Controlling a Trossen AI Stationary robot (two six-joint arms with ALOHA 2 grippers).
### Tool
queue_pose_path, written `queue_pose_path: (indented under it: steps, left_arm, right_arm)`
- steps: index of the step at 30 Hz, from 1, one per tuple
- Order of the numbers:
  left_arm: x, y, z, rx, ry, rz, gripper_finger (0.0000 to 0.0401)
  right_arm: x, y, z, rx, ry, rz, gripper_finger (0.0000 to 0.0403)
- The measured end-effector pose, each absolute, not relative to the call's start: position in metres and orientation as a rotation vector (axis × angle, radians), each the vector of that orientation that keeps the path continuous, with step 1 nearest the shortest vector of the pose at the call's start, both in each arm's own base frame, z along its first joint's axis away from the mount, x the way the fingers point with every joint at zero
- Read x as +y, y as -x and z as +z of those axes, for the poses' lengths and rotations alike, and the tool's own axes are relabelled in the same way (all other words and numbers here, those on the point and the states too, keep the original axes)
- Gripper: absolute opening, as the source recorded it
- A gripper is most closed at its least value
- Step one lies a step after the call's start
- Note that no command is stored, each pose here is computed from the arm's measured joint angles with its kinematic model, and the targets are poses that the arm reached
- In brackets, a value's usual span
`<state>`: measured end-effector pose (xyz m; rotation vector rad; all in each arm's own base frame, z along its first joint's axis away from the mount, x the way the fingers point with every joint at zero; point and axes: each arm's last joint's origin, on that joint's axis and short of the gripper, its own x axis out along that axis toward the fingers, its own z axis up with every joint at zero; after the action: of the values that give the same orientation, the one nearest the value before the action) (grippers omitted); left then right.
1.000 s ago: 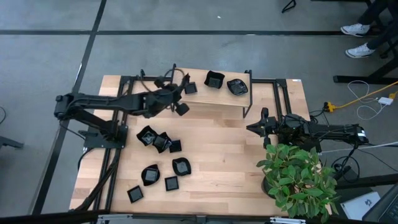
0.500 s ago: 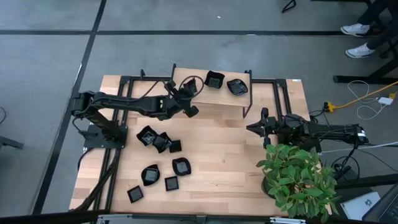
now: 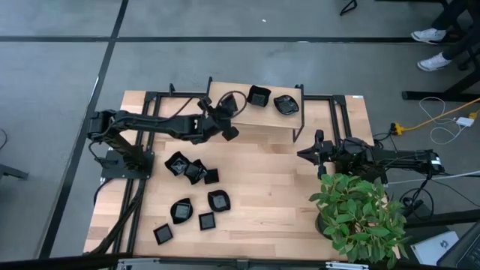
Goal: Pick & Place Mini shaped plates
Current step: Stack the square plate on top of the square plate on the shelf
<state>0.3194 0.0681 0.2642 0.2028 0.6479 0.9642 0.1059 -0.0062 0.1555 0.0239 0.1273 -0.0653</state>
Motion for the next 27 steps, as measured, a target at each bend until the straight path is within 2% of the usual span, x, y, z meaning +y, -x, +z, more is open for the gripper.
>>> queue_pose_path:
  steps: [12, 27]
  left_arm:
    - [0.0768, -0.3156, 0.2607, 0.682, -0.159, 0.956, 0.0017]
    - [0.0767, -0.3158, 0.2606, 0.683, -0.156, 0.950, 0.0109]
  right_arm:
    - [-0.0063, -0.1059, 0.1555, 0.128, -0.024, -0.066, 0.0034]
    - [-0.0063, -0.1059, 0.1555, 0.128, -0.024, -0.066, 0.0034]
